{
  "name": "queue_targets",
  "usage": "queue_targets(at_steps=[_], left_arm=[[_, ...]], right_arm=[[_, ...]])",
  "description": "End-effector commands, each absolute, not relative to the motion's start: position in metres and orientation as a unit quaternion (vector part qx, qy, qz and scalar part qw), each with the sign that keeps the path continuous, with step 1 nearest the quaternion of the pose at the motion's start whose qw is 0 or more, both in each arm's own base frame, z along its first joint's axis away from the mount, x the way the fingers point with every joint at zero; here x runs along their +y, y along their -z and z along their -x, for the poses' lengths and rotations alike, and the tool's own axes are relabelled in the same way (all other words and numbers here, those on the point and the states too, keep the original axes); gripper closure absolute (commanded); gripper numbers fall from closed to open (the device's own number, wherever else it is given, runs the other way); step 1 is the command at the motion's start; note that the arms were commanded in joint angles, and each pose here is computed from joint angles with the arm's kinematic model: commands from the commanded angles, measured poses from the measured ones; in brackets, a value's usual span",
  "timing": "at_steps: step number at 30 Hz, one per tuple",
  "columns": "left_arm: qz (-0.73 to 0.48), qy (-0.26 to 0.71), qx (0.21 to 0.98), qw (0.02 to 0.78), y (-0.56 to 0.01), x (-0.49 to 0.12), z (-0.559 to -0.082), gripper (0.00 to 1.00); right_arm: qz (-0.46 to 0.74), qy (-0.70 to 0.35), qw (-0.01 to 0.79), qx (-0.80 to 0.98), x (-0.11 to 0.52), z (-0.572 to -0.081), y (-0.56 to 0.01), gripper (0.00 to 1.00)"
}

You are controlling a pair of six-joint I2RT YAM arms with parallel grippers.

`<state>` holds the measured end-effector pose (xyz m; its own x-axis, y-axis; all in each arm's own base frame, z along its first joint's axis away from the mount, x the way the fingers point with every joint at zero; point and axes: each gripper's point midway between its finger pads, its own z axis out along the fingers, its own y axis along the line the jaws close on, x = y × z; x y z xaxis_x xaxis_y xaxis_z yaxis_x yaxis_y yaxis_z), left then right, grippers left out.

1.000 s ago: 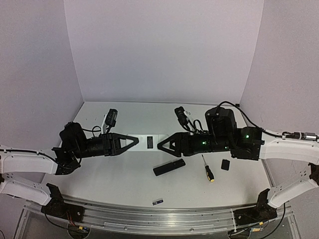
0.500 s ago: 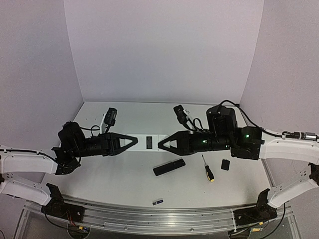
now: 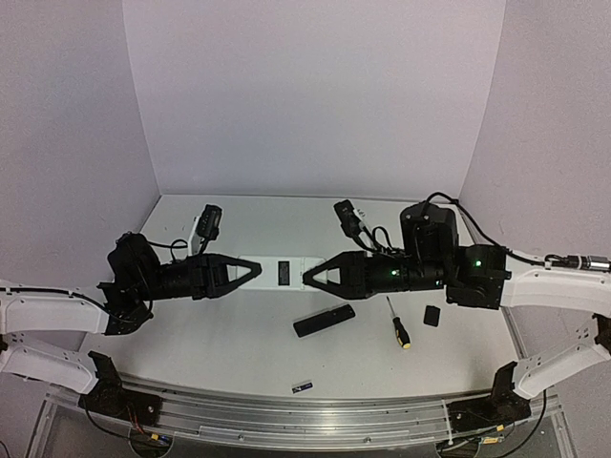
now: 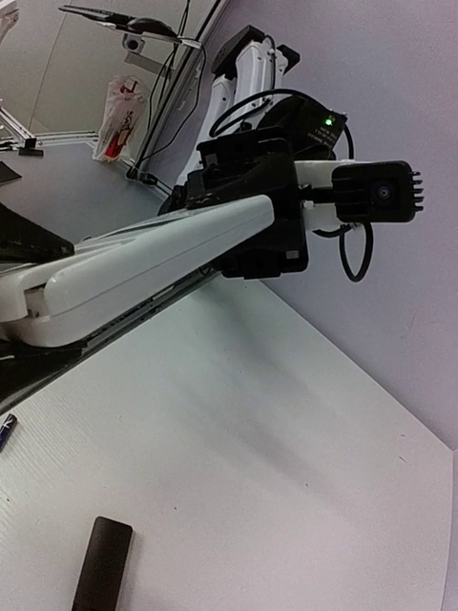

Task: Unload the batteries from the remote control

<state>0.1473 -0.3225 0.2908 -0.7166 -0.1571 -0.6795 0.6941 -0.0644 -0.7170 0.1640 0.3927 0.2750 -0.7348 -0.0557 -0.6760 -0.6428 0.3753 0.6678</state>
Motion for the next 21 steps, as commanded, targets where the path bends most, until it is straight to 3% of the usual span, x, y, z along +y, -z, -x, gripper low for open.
queue_targets(at_steps=[1, 6, 10, 21], left_arm=[[-0.229, 0.703, 0.597, 0.311, -0.305, -0.321, -0.141, 1.0], [-0.223, 0.698, 0.608, 0.306, -0.304, -0.324, -0.145, 1.0], [-0.219, 0.694, 0.615, 0.304, -0.302, -0.325, -0.146, 1.0], [-0.163, 0.649, 0.684, 0.289, -0.276, -0.331, -0.172, 1.0]], right_arm=[[0.174, -0.44, 0.324, 0.819, 0.373, -0.193, -0.259, 0.8], [0.172, -0.424, 0.318, 0.83, 0.375, -0.196, -0.254, 0.71], [0.159, -0.397, 0.321, 0.845, 0.37, -0.204, -0.247, 0.71], [0.164, -0.389, 0.305, 0.854, 0.376, -0.204, -0.243, 0.91]])
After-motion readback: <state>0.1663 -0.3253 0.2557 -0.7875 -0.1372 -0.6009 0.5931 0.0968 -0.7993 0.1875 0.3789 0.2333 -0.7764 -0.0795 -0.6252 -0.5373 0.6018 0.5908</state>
